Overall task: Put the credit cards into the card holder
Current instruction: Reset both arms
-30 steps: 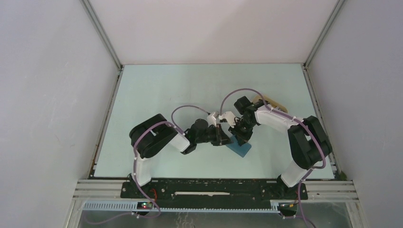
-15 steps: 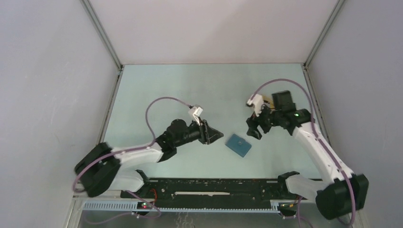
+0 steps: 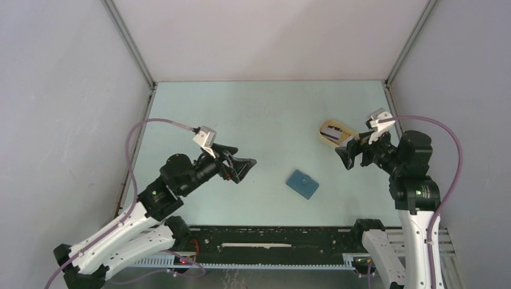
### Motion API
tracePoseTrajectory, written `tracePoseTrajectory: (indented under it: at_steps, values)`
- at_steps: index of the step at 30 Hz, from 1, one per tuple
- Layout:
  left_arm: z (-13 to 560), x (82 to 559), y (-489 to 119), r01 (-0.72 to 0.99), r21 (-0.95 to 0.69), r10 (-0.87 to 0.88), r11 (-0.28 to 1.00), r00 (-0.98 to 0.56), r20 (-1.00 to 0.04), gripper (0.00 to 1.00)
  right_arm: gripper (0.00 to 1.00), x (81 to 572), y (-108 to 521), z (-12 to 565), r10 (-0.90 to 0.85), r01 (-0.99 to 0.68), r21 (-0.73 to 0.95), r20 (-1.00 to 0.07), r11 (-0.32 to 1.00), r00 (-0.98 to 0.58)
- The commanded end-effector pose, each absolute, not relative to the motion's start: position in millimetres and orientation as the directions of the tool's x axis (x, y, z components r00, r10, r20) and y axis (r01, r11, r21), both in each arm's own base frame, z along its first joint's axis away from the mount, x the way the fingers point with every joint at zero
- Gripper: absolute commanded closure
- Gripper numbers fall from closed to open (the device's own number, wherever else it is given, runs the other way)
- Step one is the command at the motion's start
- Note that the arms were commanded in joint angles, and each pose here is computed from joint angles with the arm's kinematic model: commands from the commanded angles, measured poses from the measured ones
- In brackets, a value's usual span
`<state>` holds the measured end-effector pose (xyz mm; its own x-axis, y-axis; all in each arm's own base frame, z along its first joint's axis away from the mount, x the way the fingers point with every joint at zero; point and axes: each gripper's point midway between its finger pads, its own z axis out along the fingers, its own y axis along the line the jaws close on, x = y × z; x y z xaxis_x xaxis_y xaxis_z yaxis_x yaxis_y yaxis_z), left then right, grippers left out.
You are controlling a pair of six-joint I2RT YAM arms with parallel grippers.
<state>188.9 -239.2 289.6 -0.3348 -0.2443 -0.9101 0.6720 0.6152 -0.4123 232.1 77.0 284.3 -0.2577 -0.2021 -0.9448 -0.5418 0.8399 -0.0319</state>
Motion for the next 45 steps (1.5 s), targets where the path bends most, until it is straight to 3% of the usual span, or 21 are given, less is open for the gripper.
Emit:
tracePoseTrajectory:
  at_steps: [1, 5, 10, 25, 45]
  values:
    - [295.5, 184.3, -208.4, 0.616, -0.363, -0.197, 0.699, -0.323, -0.926, 0.01, 0.0, 219.0, 76.9, 329.0, -0.123, -0.499, -0.004, -0.971, 0.866, -0.206]
    - [316.5, 175.1, -189.1, 0.608, -0.378, -0.268, 0.698, -0.268, -0.926, 0.0, 0.0, 203.5, 91.3, 345.6, -0.072, -0.555, 0.046, -0.979, 0.831, -0.189]
    - [337.1, 160.3, -169.9, 0.623, -0.389, -0.332, 0.679, -0.211, -0.919, 0.0, 0.0, 208.3, 87.3, 359.5, 0.042, -0.489, 0.139, -0.978, 0.861, -0.204]
    - [331.2, 147.6, -139.0, 0.595, -0.322, -0.275, 0.736, -0.173, -0.946, 0.0, 0.0, 196.9, 100.3, 368.7, 0.028, -0.592, 0.135, -0.982, 0.794, -0.186]
    - [316.4, 146.8, -133.3, 0.582, -0.317, -0.27, 0.749, -0.17, -0.948, 0.0, 0.0, 194.7, 95.8, 363.2, 0.016, -0.583, 0.112, -0.986, 0.805, -0.168]
